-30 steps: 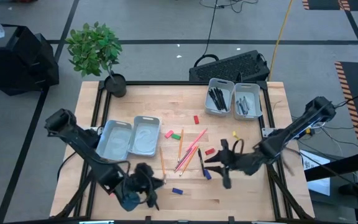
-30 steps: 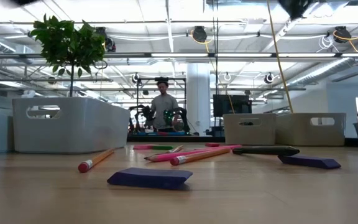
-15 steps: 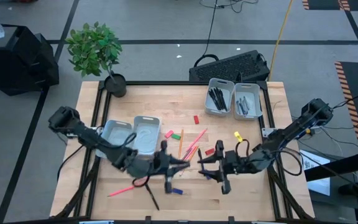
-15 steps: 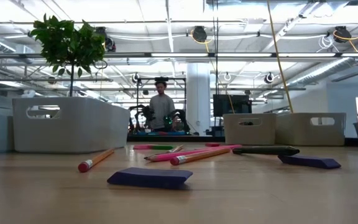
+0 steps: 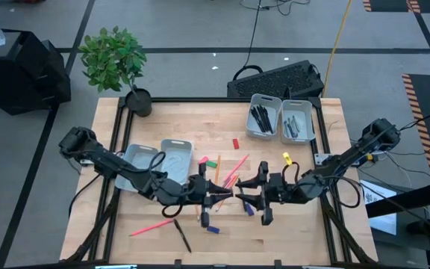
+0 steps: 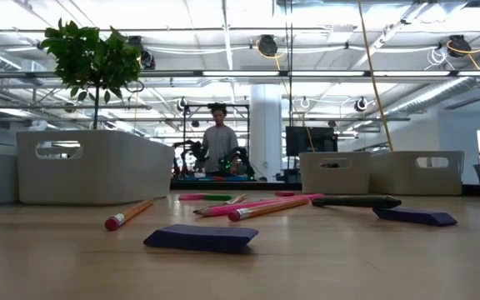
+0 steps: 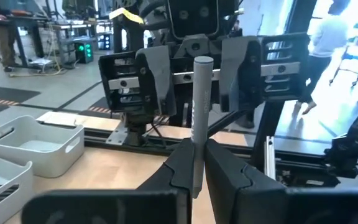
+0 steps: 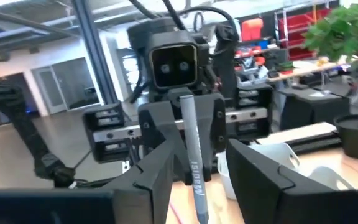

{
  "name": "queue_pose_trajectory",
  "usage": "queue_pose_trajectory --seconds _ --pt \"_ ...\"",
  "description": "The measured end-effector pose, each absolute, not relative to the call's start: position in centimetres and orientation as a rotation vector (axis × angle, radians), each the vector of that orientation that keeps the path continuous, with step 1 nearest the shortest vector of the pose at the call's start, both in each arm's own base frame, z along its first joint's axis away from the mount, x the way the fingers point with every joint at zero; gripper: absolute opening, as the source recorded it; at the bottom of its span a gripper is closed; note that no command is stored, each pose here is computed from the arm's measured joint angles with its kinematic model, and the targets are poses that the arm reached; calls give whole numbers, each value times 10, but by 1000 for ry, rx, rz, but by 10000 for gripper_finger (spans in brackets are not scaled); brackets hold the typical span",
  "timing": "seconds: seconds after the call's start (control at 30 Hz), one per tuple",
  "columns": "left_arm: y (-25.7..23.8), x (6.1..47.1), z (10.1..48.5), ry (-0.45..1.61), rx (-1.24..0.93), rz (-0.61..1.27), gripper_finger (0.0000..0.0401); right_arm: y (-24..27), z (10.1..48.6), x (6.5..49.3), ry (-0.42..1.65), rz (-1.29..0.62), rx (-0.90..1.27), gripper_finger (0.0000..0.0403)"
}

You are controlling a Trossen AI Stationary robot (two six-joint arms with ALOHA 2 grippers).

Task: Sort crayons/erasers/pens/pencils in bins
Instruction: Put the gray crayon into the top right gray bin

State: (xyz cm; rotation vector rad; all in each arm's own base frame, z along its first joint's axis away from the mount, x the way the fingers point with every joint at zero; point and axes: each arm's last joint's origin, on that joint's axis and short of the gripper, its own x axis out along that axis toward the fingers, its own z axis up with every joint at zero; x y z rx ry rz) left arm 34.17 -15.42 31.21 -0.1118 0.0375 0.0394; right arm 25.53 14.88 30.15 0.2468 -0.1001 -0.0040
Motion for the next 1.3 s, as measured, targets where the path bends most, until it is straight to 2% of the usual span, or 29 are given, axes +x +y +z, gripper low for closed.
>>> queue_pose_trajectory --seconds 0.4,0.53,0.8,0.97,1.07,1.3 --pt "-144 346 312 38 -112 68 31 131 296 271 -97 -5 223 137" --pt "-142 347 312 38 -112 75 31 131 296 272 -95 7 203 111" --pt "-140 348 312 39 -179 80 31 131 296 271 -93 6 211 19" --pt "-140 348 312 36 -242 87 34 131 296 271 -89 6 220 19" --pt "-140 348 312 37 -252 85 62 130 298 270 -92 8 221 19" --pt "-146 344 312 41 -265 68 179 122 316 255 -128 -22 211 19"
